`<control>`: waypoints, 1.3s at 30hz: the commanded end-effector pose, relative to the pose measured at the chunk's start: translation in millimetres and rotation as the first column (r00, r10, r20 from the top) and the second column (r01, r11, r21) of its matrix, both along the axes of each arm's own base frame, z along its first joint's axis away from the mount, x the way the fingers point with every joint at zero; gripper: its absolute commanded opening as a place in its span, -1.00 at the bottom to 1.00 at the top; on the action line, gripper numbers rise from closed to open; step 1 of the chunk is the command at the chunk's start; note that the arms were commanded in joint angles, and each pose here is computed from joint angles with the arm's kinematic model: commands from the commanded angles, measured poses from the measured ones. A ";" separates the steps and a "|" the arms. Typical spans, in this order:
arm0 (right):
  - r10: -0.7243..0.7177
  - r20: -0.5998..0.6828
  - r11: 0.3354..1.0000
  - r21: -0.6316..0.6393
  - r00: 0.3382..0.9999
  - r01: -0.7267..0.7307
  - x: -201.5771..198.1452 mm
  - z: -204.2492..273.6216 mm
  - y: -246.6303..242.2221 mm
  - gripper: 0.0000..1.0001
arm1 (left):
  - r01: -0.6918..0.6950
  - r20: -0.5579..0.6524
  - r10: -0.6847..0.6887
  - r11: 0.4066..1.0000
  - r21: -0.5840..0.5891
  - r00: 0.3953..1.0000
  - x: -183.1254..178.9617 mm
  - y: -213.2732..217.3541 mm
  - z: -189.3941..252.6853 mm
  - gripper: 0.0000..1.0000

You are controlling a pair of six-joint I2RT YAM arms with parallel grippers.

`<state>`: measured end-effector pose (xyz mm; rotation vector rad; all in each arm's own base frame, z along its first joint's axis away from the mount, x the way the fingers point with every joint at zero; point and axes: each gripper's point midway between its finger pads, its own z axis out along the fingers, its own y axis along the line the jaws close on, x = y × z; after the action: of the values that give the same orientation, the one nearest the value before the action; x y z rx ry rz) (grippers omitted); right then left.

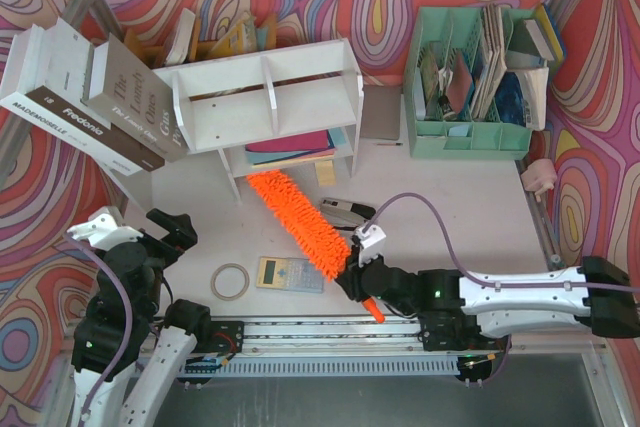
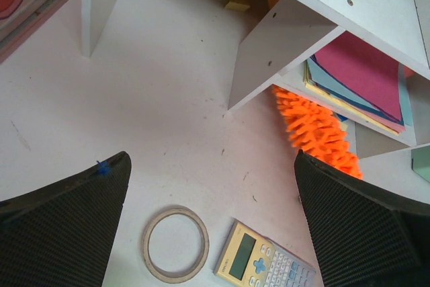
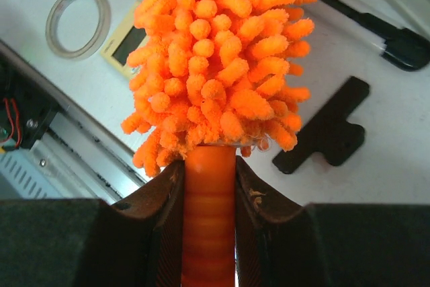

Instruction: Dust the bookshelf with a duster

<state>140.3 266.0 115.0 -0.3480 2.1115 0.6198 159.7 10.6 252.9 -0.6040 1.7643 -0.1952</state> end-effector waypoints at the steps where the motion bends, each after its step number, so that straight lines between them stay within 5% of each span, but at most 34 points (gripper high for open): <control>1: 0.097 0.080 0.990 0.092 0.992 -0.104 1.3 30.5 33.5 -1.00 | -0.012 0.008 0.012 1.000 -0.008 1.000 -0.1 1.3 -1.5 0.97; 8: 0.019 0.073 0.997 0.079 0.997 -0.025 7.3 27.3 16.6 -1.00 | -0.011 0.008 0.011 1.000 -0.009 1.000 -0.2 1.2 -1.8 0.97; 17: -0.377 -0.017 0.922 0.081 0.926 0.378 24.6 10.5 -57.4 -1.00 | -0.009 0.005 0.009 1.000 -0.009 1.000 -0.1 0.8 -2.3 0.97; 24: -0.443 -0.029 0.894 0.061 0.896 0.444 25.9 5.6 -70.4 -1.00 | -0.010 0.006 0.010 1.000 -0.010 1.000 0.0 0.8 -2.1 0.97; 30: -0.364 -0.014 0.929 0.063 0.931 0.364 24.4 7.4 -53.8 -1.00 | -0.011 0.006 0.011 1.000 -0.010 1.000 0.0 1.0 -2.0 0.97; 39: 0.036 0.079 0.988 0.148 0.996 -0.048 4.0 33.1 20.4 -1.00 | -0.010 0.008 0.010 1.000 -0.011 1.000 -0.2 0.9 -1.6 0.97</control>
<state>148.0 242.9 114.0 -0.1616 2.1157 0.5833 159.7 10.6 253.0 -0.6043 1.7642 -0.1954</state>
